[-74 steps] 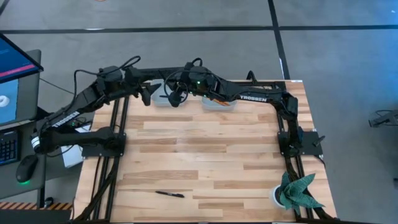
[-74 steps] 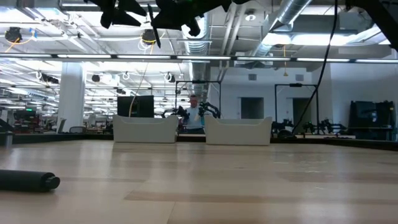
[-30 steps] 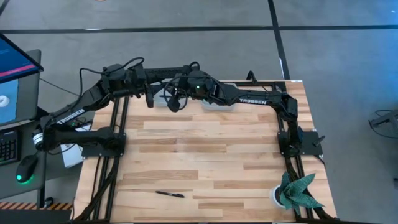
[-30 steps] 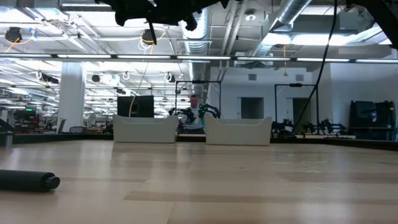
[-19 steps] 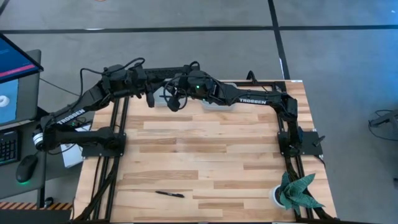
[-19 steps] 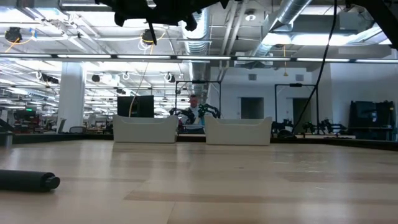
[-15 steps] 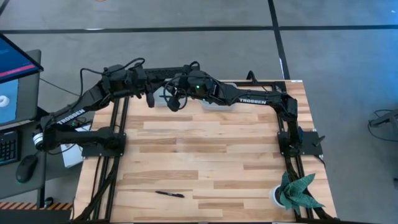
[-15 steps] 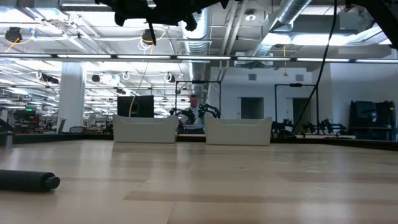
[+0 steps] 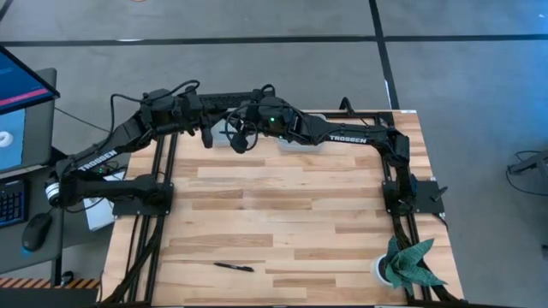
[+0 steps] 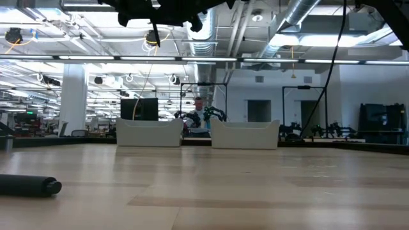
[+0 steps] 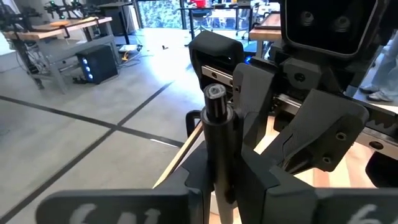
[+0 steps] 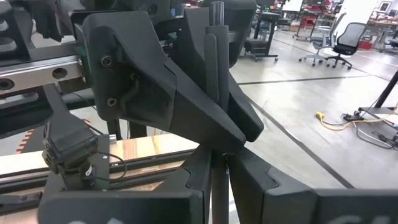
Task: Sort pens & pencils
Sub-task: Put the top black pen into the left gray bin
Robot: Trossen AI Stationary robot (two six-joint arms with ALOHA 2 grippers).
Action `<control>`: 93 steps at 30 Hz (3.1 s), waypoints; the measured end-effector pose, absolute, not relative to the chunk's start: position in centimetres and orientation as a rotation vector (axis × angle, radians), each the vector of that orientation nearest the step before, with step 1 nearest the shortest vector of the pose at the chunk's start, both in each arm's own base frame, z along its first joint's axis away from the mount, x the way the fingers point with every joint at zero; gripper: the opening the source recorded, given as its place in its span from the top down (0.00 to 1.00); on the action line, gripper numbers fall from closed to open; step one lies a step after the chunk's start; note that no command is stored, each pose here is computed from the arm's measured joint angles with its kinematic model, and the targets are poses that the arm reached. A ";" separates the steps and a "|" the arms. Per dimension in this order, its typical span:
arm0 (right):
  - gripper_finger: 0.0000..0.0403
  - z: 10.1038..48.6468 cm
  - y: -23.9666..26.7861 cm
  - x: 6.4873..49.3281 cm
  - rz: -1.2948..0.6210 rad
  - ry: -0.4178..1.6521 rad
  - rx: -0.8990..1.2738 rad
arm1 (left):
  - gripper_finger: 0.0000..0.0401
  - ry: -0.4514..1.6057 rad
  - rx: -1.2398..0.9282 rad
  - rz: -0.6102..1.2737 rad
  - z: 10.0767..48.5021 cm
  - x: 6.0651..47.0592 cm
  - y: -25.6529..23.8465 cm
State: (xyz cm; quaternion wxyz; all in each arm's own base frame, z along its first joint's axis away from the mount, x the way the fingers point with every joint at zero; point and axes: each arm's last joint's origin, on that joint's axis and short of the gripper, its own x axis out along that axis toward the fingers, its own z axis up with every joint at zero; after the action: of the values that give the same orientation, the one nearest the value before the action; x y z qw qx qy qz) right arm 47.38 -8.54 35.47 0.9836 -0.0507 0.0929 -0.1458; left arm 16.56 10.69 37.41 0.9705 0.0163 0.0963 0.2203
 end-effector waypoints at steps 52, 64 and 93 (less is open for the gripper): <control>0.83 35.5 -8.5 47.3 -0.293 0.186 -0.101 | 0.88 0.196 0.034 0.449 37.4 16.6 10.7; 0.83 35.5 -8.5 47.3 -0.293 0.186 -0.101 | 0.88 0.198 0.047 0.448 37.4 16.5 10.7; 0.66 34.5 -9.6 46.7 -0.357 0.315 -0.096 | 0.88 0.304 0.116 0.541 36.7 16.3 10.9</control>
State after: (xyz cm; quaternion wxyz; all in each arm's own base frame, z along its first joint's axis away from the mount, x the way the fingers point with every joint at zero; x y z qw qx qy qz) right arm 46.75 -9.61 34.52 0.9707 -0.0475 0.1560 -0.1766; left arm 16.27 10.95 36.67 0.9506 0.0571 0.1495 0.2661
